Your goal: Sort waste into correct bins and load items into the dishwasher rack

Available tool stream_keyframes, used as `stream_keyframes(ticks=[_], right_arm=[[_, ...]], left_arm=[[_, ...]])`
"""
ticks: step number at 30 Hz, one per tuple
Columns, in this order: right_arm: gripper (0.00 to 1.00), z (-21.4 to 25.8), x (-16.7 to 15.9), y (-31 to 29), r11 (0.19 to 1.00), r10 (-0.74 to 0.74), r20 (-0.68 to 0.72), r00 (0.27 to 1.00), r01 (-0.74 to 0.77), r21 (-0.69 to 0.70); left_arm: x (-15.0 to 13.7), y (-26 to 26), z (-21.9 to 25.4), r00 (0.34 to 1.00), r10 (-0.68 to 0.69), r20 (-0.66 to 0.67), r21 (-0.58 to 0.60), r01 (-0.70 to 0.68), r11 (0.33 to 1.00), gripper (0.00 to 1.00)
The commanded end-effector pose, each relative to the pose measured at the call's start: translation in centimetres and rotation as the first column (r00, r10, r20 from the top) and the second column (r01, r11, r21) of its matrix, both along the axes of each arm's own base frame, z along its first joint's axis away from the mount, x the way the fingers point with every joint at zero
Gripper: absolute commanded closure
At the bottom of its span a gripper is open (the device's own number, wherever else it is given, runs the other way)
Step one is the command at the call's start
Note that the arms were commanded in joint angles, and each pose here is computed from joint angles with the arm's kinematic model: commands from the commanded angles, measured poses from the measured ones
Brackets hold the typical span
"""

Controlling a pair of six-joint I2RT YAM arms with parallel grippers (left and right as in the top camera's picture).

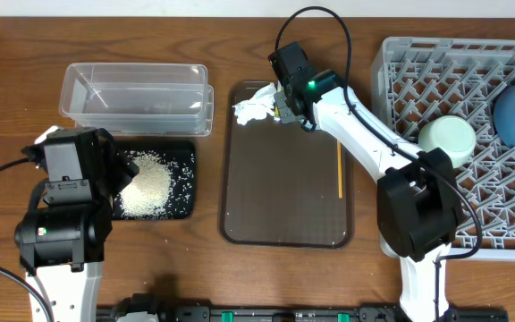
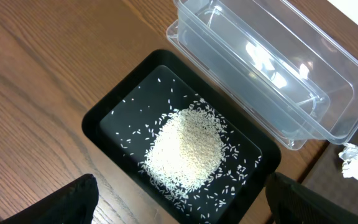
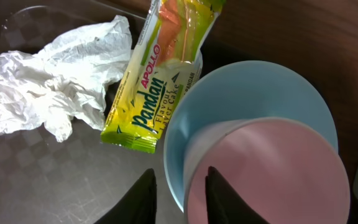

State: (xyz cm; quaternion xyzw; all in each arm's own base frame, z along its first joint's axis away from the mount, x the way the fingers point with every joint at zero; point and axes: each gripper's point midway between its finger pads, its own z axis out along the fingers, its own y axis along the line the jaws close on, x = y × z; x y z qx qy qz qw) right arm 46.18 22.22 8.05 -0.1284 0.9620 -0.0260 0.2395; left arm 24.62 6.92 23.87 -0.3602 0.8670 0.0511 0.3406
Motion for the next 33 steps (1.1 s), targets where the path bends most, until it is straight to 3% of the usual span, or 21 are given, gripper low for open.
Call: stream_keyframes(ticks=[1,10,18,27,33], right_arm=[[0.77,-0.4,-0.1,0.3,1.000,0.000,0.000,1.000,0.000,-0.018],[0.99,-0.1,-0.1,0.3,1.000,-0.010,0.002,1.000,0.010,-0.010],[0.99,3.2,0.3,0.5,0.999,-0.039,0.019,0.999,0.039,0.018],[0.99,12.7,0.1,-1.9,0.985,-0.105,0.065,0.992,0.095,0.146],[0.99,18.5,-1.7,-7.7,0.944,-0.206,0.058,0.977,0.183,0.274]], left_arm=[[0.1,0.2,0.3,1.000,0.003,0.003,0.008,-0.003,1.000,0.12],[0.1,0.2,0.3,1.000,0.003,0.003,0.008,-0.003,1.000,0.12],[0.1,0.2,0.3,1.000,0.003,0.002,0.008,-0.003,1.000,0.12],[0.1,0.2,0.3,1.000,0.003,0.003,0.008,-0.003,1.000,0.12],[0.1,0.2,0.3,1.000,0.003,0.003,0.008,-0.003,1.000,0.12]])
